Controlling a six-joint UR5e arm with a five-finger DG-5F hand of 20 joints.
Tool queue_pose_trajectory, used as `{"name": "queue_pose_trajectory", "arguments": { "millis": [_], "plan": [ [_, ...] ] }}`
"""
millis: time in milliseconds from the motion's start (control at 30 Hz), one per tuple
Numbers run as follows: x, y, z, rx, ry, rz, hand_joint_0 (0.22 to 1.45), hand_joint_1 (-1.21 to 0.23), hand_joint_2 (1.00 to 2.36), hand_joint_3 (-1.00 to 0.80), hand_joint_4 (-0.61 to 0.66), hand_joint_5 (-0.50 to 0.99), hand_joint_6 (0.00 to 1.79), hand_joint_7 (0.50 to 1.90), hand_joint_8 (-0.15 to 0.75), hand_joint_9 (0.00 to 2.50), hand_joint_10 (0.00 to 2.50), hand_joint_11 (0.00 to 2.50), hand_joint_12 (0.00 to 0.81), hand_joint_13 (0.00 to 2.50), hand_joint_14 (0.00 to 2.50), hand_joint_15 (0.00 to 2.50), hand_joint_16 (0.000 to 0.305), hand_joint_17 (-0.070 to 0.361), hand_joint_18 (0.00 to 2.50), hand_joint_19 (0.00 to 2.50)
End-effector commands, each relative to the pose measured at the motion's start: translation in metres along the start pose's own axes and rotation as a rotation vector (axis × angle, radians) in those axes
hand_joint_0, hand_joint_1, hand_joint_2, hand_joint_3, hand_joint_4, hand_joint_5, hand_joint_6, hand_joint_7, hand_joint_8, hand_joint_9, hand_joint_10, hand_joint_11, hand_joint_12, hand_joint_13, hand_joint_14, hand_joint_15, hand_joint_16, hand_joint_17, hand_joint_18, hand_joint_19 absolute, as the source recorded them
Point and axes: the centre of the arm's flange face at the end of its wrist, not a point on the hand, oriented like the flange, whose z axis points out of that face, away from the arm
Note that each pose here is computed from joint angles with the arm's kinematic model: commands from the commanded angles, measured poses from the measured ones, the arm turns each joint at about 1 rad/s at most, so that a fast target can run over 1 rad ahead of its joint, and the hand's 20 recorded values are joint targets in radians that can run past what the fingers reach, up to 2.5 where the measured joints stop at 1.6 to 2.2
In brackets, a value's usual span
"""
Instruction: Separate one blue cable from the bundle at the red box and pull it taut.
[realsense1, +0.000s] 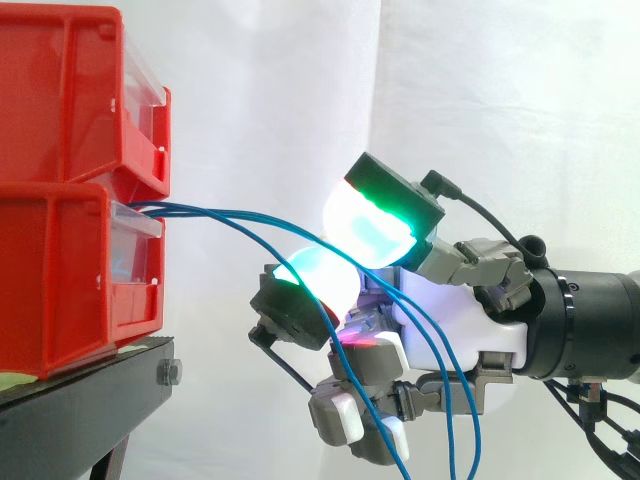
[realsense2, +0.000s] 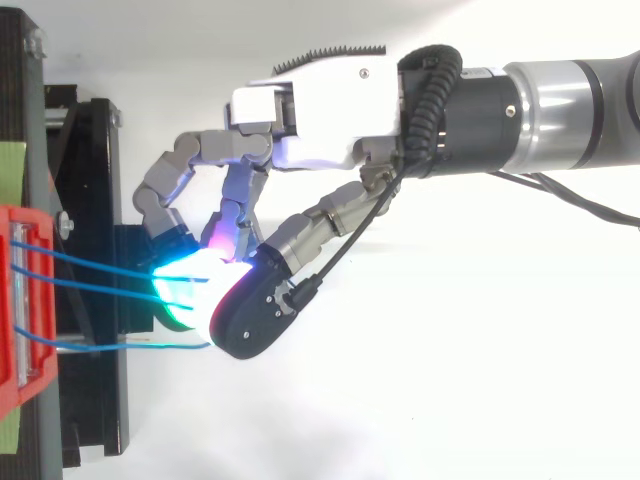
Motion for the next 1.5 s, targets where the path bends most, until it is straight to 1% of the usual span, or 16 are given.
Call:
{"name": "queue_pose_trajectory", "arguments": {
  "millis": [0, 67, 200, 433, 567, 633, 667, 800, 833, 900, 1033, 1100, 1300, 1333, 1367, 1467],
  "plan": [
    [0.0000, -0.0003, -0.0004, 0.001, 0.001, 0.001, 0.65, -0.86, 1.00, -0.50, 0.04, -0.14, 0.87, 1.19, 0.309, 1.18, 0.03, 0.98, 0.314, 0.95, 0.03, 0.71, 0.045, 0.102, 0.96, 0.94],
    [0.0000, -0.0006, -0.0007, 0.005, 0.001, 0.001, 0.67, -0.93, 1.00, -0.50, 0.03, -0.15, 0.87, 1.18, 0.308, 1.16, 0.03, 0.97, 0.313, 0.95, 0.03, 0.72, 0.045, 0.102, 0.96, 0.94],
    [0.0000, -0.0001, -0.0004, 0.005, 0.001, 0.001, 0.65, -0.98, 1.00, -0.50, 0.04, -0.16, 0.88, 1.18, 0.299, 1.14, 0.03, 0.98, 0.311, 0.94, 0.03, 0.71, 0.046, 0.103, 0.96, 0.93],
    [0.0012, -0.0007, -0.0005, 0.006, 0.003, 0.002, 0.60, -0.95, 1.00, -0.50, 0.04, -0.15, 0.88, 1.16, 0.306, 1.14, 0.03, 0.97, 0.312, 0.95, 0.03, 0.72, 0.046, 0.103, 0.96, 0.94],
    [0.0012, -0.0007, -0.0005, 0.006, 0.003, 0.002, 0.54, -0.94, 1.00, -0.50, 0.04, -0.15, 0.88, 1.16, 0.313, 1.13, 0.03, 0.96, 0.320, 0.95, 0.03, 0.72, 0.048, 0.108, 0.97, 0.93],
    [0.0001, -0.0008, -0.0008, 0.006, 0.001, 0.002, 0.50, -0.91, 1.00, -0.50, 0.05, -0.15, 0.88, 1.14, 0.323, 1.13, 0.02, 0.95, 0.325, 0.95, 0.02, 0.72, 0.050, 0.113, 0.99, 0.92],
    [0.0012, -0.0007, -0.0005, 0.006, 0.003, 0.002, 0.48, -0.86, 1.00, -0.50, 0.05, -0.15, 0.88, 1.14, 0.336, 1.14, 0.02, 0.95, 0.331, 0.95, 0.03, 0.71, 0.052, 0.117, 0.99, 0.91],
    [0.0012, -0.0007, -0.0005, 0.006, 0.003, 0.002, 0.46, -0.71, 1.00, -0.50, 0.06, -0.15, 0.87, 1.09, 0.342, 1.14, 0.02, 0.93, 0.336, 0.94, 0.02, 0.73, 0.054, 0.120, 0.99, 0.91],
    [0.0012, -0.0019, -0.0005, 0.008, 0.001, 0.000, 0.46, -0.71, 1.00, -0.50, 0.05, -0.14, 0.87, 1.09, 0.348, 1.14, 0.02, 0.93, 0.334, 0.94, 0.02, 0.73, 0.053, 0.120, 0.99, 0.91],
    [0.0011, -0.0007, -0.0005, 0.006, 0.001, 0.002, 0.49, -0.54, 1.00, -0.50, 0.05, -0.14, 0.85, 1.10, 0.331, 1.14, 0.02, 0.92, 0.319, 0.93, 0.02, 0.73, 0.051, 0.114, 0.96, 0.92],
    [0.0012, -0.0007, -0.0005, 0.006, 0.003, 0.002, 0.56, -0.45, 1.00, -0.50, 0.04, -0.14, 0.84, 1.13, 0.319, 1.15, 0.03, 0.93, 0.294, 0.91, 0.03, 0.73, 0.045, 0.100, 0.91, 0.96],
    [0.0010, 0.0001, 0.0001, 0.003, 0.001, 0.001, 0.62, -0.47, 1.00, -0.50, 0.03, -0.14, 0.84, 1.14, 0.315, 1.15, 0.03, 0.93, 0.286, 0.91, 0.03, 0.74, 0.043, 0.097, 0.90, 0.98],
    [0.0011, 0.0001, 0.0001, 0.003, 0.003, 0.000, 0.59, -0.59, 1.01, -0.30, 0.03, -0.14, 0.85, 1.17, 0.319, 1.13, 0.03, 0.95, 0.300, 0.88, 0.03, 0.74, 0.045, 0.101, 0.89, 0.98],
    [0.0012, -0.0006, -0.0003, 0.004, 0.003, 0.001, 0.58, -0.63, 1.02, -0.25, 0.04, -0.15, 0.85, 1.19, 0.318, 1.12, 0.03, 0.95, 0.305, 0.88, 0.03, 0.73, 0.047, 0.105, 0.90, 0.99],
    [0.0011, 0.0001, 0.0001, 0.003, 0.003, 0.001, 0.58, -0.69, 1.01, -0.22, 0.04, -0.15, 0.86, 1.16, 0.333, 1.12, 0.02, 0.93, 0.326, 0.90, 0.03, 0.73, 0.051, 0.116, 0.94, 0.96],
    [0.0011, 0.0003, 0.0002, 0.001, 0.003, 0.001, 0.59, -0.75, 1.02, -0.16, 0.03, -0.16, 0.87, 1.21, 0.322, 1.10, 0.03, 0.94, 0.326, 0.89, 0.03, 0.72, 0.050, 0.113, 0.93, 0.97]
  ]
}}
